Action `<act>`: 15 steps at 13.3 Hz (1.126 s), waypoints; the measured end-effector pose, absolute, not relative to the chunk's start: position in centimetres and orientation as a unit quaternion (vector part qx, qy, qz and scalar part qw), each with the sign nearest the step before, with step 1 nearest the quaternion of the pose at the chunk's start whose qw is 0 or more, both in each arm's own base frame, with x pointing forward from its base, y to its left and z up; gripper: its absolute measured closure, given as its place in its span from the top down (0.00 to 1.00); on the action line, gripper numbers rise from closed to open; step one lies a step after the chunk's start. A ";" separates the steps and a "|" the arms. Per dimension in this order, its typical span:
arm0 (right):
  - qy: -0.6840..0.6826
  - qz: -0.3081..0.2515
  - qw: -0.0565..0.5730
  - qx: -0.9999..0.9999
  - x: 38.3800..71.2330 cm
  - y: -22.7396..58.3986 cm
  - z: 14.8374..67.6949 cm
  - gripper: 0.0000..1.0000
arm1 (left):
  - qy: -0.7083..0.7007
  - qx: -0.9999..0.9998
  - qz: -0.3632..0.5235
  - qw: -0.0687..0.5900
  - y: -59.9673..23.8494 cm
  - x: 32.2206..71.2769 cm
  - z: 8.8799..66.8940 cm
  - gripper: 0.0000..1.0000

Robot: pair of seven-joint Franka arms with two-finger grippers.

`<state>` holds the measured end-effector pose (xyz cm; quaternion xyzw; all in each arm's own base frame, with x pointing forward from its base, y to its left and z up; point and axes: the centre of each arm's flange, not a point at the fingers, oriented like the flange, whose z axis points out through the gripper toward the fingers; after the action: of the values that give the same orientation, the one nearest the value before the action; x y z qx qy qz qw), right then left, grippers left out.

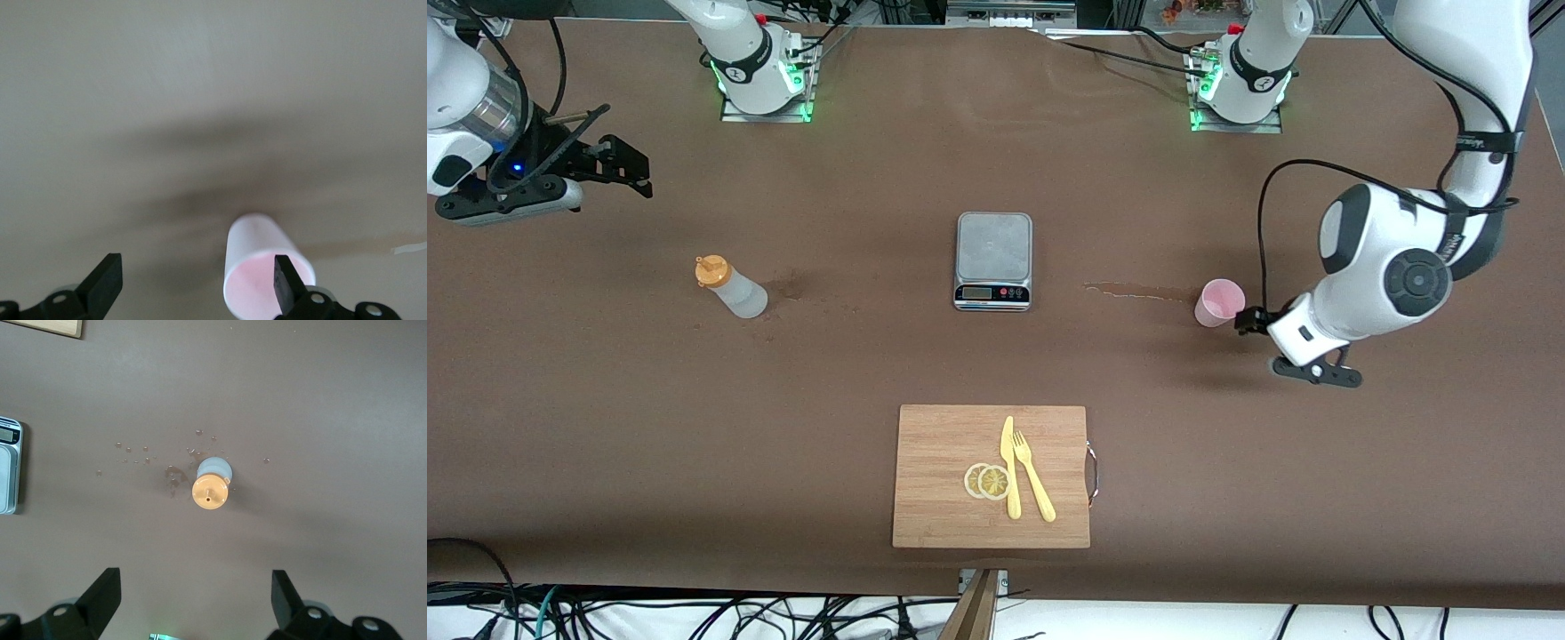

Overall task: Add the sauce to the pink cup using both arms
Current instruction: 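Lower the left gripper onto the pink cup and grasp it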

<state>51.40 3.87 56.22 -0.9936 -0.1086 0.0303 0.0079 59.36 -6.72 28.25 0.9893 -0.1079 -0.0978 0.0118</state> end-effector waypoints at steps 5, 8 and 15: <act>-0.108 0.031 0.008 -0.994 51.4 3.9 55.9 1.00 | -0.145 0.980 -0.138 0.020 -3.8 55.6 25.3 1.00; -0.108 0.031 0.008 -0.994 51.4 3.9 55.9 1.00 | -0.148 0.981 -0.118 0.034 -5.5 55.6 25.1 1.00; -0.108 0.031 0.008 -0.994 51.4 3.9 55.9 1.00 | -0.151 0.981 -0.117 0.038 -6.2 54.5 23.1 0.50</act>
<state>51.39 3.85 55.95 -0.9936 -0.1084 0.0306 0.0078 54.54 -6.19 23.08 0.9809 -0.1510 -0.1167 0.0384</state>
